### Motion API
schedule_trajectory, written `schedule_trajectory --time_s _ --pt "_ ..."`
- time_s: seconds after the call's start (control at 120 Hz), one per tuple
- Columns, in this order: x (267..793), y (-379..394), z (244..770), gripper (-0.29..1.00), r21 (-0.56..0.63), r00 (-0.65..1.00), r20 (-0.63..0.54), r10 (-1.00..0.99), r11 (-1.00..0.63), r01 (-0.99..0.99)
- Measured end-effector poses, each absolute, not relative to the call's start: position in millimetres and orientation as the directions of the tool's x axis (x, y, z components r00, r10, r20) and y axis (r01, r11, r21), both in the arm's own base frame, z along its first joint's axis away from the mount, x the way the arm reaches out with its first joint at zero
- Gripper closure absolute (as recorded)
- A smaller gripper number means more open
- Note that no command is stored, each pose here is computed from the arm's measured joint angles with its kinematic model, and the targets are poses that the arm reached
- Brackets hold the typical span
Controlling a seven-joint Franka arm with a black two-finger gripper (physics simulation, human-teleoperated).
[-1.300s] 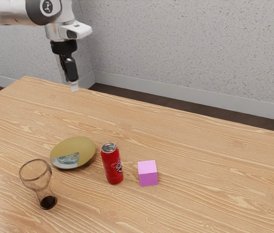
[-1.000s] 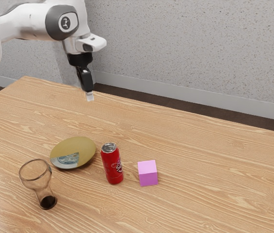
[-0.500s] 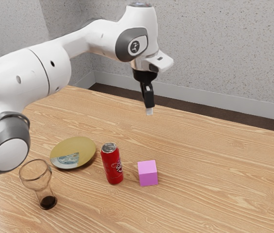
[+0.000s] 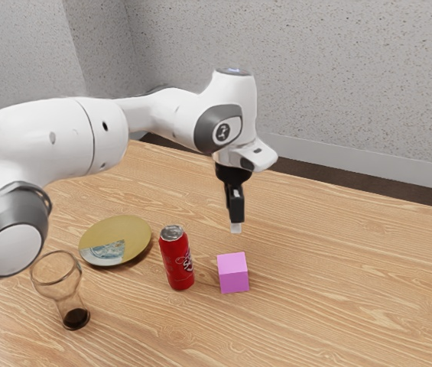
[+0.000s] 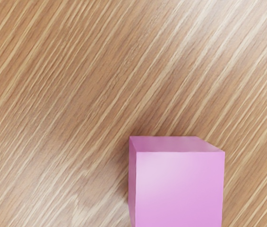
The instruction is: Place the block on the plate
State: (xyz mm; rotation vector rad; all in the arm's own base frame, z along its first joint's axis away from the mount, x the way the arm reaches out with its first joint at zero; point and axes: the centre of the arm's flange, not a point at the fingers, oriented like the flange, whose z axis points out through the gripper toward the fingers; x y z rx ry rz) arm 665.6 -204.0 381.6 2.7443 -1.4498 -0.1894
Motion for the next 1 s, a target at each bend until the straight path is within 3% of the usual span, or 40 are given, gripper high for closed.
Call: schedule_trajectory --time_s 1.0 --pt "625 -209 278 0.0 0.083 0.579 -0.065 -0.812 -0.583 -0.808"
